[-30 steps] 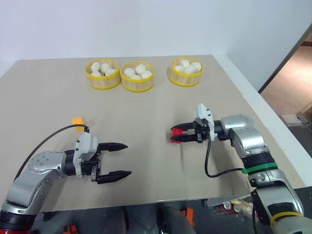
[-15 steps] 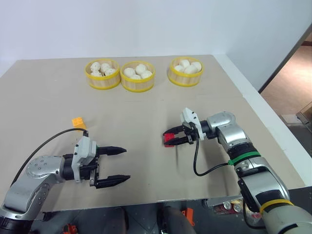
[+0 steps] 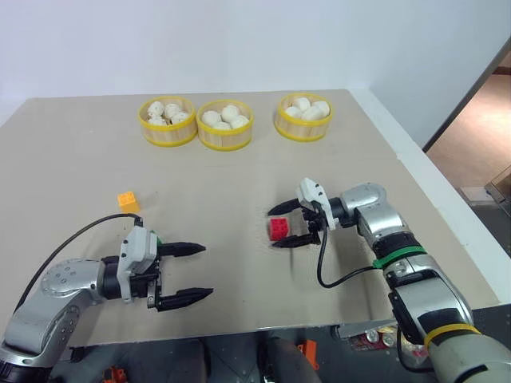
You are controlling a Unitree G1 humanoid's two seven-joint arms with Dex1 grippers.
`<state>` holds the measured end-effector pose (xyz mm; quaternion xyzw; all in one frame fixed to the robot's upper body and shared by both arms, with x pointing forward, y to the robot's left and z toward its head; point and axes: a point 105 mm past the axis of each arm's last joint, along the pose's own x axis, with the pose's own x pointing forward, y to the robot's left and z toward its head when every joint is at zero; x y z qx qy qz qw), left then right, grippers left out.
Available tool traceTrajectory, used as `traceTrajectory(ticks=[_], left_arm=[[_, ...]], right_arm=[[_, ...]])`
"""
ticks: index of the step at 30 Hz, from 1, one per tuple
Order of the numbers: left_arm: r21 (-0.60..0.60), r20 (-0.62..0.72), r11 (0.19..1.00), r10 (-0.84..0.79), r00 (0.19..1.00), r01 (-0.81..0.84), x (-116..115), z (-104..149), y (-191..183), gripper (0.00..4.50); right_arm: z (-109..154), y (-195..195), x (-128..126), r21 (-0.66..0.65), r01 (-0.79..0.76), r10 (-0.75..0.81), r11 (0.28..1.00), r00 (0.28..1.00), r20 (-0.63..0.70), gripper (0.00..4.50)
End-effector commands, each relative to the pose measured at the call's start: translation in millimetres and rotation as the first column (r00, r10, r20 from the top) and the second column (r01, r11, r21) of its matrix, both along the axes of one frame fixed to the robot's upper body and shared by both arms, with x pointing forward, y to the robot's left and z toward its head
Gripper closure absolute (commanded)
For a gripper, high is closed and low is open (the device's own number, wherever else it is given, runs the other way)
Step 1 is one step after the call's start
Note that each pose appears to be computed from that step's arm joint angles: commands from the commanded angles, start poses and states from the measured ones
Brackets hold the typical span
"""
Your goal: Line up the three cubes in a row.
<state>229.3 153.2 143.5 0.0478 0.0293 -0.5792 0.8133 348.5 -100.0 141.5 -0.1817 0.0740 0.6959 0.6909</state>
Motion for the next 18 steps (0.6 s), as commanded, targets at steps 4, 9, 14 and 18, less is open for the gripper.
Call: traceTrajectory(ticks=[4, 9, 14, 18], left_arm=[[-0.036, 0.163, 0.976, 0.219, 0.962, -0.216, 22, 38, 42, 0.0], [-0.031, 0.195, 0.939, 0.343, 0.919, -0.344, 32, 27, 61, 0.0], [-0.01, 0.182, 0.914, 0.4, 0.898, -0.405, 37, 11, 74, 0.0], [0.012, 0.157, 0.917, 0.391, 0.907, -0.398, 39, 4, 77, 0.0]], right_arm=[[67, -5, -22, 0.191, 0.026, -0.025, 0.981, 1.0, -0.008, 0.06], [93, 9, -49, 0.339, 0.021, 0.003, 0.941, 0.997, -0.071, 0.06], [86, 15, -57, 0.355, 0.045, -0.037, 0.934, 0.999, -0.029, 0.06], [85, 15, -56, 0.351, 0.064, -0.064, 0.934, 0.998, -0.013, 0.06]])
